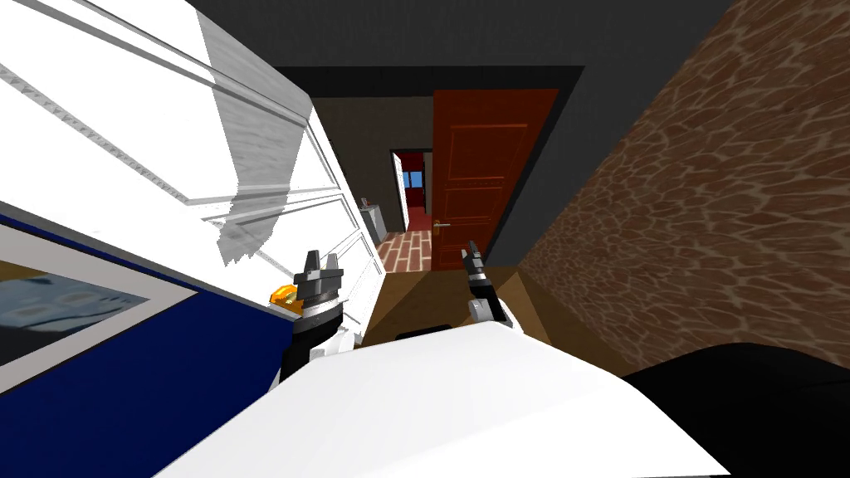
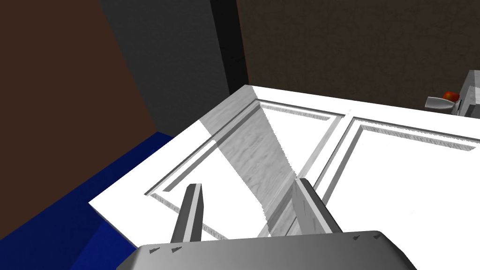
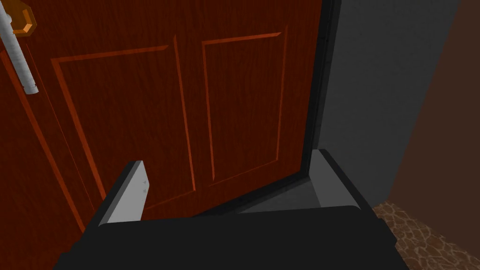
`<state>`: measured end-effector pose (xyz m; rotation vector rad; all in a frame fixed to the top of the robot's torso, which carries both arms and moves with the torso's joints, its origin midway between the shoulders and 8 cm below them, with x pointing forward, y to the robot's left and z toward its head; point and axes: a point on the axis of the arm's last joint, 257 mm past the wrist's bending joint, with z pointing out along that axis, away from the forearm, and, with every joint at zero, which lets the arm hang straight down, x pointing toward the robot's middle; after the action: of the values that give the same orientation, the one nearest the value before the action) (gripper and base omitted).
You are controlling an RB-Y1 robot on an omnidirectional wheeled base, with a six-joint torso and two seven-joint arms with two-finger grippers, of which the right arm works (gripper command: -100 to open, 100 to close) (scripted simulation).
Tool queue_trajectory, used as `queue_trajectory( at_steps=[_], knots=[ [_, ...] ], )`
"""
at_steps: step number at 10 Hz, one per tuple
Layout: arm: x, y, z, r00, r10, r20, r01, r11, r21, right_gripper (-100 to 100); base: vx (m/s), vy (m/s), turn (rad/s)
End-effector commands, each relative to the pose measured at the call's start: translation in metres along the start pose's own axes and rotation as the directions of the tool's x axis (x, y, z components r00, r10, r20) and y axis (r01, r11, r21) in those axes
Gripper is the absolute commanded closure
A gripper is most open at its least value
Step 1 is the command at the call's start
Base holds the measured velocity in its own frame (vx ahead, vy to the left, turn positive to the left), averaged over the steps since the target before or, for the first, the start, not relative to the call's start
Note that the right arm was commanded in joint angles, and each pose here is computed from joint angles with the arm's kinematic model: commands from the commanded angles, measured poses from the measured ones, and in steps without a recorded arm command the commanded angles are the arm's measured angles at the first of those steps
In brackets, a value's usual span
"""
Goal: Pull the door open
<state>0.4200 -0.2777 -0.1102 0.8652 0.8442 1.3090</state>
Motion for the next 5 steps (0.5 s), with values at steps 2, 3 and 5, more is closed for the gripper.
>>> queue_trajectory(
  at_steps=[2,3,5],
  knots=[
    [-0.008,-0.022,0.0006,1.0,0.0,0.0,0.0,0.999,0.047,-100,0.142,-0.003,0.029],
    [-0.009,-0.029,0.0011,1.0,0.0,0.001,0.0,0.998,0.062,-100,0.115,-0.021,0.029],
    [-0.013,-0.043,0.002,1.0,0.0,0.002,0.0,0.996,0.091,-100,0.104,-0.001,0.022]
  ],
)
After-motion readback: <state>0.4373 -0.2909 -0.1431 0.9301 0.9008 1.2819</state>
